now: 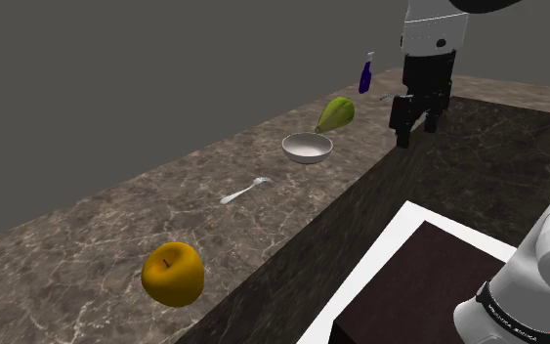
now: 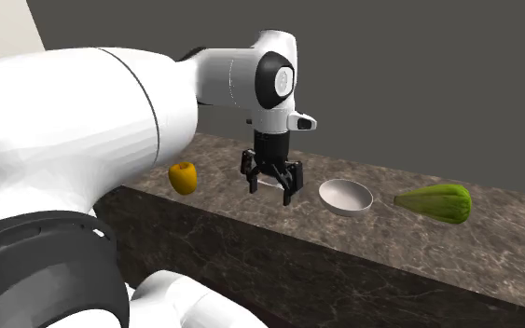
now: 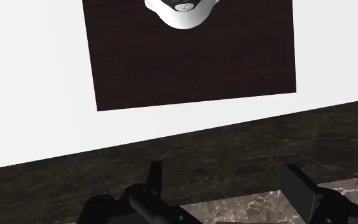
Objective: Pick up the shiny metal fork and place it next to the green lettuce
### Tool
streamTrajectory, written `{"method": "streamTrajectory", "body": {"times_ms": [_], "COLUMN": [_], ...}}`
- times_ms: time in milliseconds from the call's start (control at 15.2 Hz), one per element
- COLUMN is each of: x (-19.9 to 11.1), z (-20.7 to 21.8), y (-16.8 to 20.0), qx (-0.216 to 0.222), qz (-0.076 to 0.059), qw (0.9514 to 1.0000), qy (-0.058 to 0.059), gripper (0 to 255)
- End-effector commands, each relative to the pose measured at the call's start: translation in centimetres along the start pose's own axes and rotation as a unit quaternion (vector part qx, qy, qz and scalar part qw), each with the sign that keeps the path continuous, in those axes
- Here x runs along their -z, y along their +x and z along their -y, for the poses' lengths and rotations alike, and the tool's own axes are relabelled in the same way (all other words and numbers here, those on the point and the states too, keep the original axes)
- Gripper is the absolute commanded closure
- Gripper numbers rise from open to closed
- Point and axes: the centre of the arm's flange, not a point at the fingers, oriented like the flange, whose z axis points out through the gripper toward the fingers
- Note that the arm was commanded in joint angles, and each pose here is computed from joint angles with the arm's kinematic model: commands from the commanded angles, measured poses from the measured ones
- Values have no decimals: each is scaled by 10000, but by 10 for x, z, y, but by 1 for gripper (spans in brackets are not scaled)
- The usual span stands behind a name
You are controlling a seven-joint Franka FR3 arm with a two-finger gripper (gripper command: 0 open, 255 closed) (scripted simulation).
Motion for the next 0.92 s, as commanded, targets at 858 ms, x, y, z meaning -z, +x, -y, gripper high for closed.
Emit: {"method": "streamTrajectory", "body": {"times_ms": [858], "x": [-56], "z": [123], "y": [86], "qx": [-2195], "qz": [80], "qw": [9747], "qy": [422], "gripper": [0]}}
